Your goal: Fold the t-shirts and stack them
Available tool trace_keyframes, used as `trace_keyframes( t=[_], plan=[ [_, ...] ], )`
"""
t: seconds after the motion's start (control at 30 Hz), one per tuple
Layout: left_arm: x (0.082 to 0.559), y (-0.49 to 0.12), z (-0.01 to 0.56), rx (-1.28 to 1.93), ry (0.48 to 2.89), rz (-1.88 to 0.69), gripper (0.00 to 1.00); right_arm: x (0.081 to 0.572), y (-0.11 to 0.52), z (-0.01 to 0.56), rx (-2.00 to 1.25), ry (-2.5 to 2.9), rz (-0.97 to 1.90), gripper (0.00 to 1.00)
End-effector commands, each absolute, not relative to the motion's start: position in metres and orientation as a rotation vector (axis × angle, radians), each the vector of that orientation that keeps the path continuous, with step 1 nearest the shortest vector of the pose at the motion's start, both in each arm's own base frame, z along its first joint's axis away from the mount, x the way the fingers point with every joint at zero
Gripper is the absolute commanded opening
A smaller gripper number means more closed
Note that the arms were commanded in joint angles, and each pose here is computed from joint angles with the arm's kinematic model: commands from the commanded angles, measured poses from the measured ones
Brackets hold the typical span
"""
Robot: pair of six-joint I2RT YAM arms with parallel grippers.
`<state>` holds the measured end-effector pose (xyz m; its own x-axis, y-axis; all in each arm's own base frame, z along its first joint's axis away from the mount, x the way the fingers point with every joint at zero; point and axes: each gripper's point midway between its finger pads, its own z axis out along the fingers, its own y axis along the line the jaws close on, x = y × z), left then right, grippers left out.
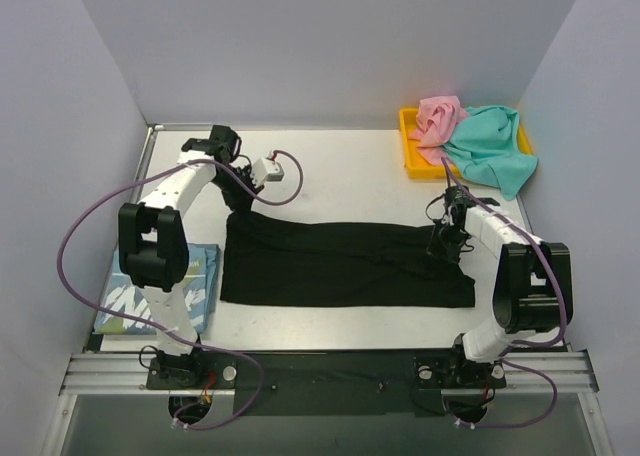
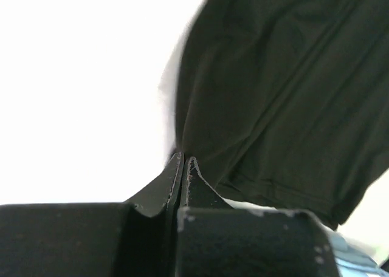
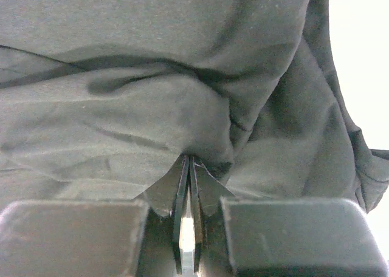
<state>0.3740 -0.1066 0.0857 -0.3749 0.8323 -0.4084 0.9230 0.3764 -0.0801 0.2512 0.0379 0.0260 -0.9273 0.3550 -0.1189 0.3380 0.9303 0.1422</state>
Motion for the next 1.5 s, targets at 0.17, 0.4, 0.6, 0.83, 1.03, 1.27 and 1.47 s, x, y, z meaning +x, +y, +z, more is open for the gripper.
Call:
trace_keyframes(
  t=[0.17, 0.4, 0.6, 0.83, 1.03, 1.27, 1.47],
  plan=[
    [0.450, -0.127, 0.163, 1.229, 2.074, -0.213, 0.00, 0.237, 0.027, 0.012, 0.560, 3.012, 0.099, 0.00],
    [0.336, -0.098, 0.091, 1.675, 2.166, -0.431, 0.00, 0.233, 0.025, 0.013, 0.569, 3.009, 0.102, 0.00],
    [0.303, -0.077, 0.059, 1.789, 2.233, -0.466, 0.00, 0.235, 0.026, 0.014, 0.563, 3.009, 0.111, 0.00],
    [0.343, -0.068, 0.059, 1.658, 2.286, -0.289, 0.00, 0.231, 0.025, 0.012, 0.554, 3.020, 0.106, 0.00],
    [0.314, -0.079, 0.077, 1.789, 2.244, -0.485, 0.51, 0.236, 0.026, 0.016, 0.548, 3.005, 0.119, 0.00],
    [0.360, -0.106, 0.109, 1.564, 2.212, -0.517, 0.51, 0.251, 0.026, 0.037, 0.500, 2.951, 0.136, 0.00],
    [0.398, -0.135, 0.102, 1.359, 2.254, -0.534, 0.50, 0.251, 0.013, 0.051, 0.511, 2.921, 0.030, 0.01]
  ],
)
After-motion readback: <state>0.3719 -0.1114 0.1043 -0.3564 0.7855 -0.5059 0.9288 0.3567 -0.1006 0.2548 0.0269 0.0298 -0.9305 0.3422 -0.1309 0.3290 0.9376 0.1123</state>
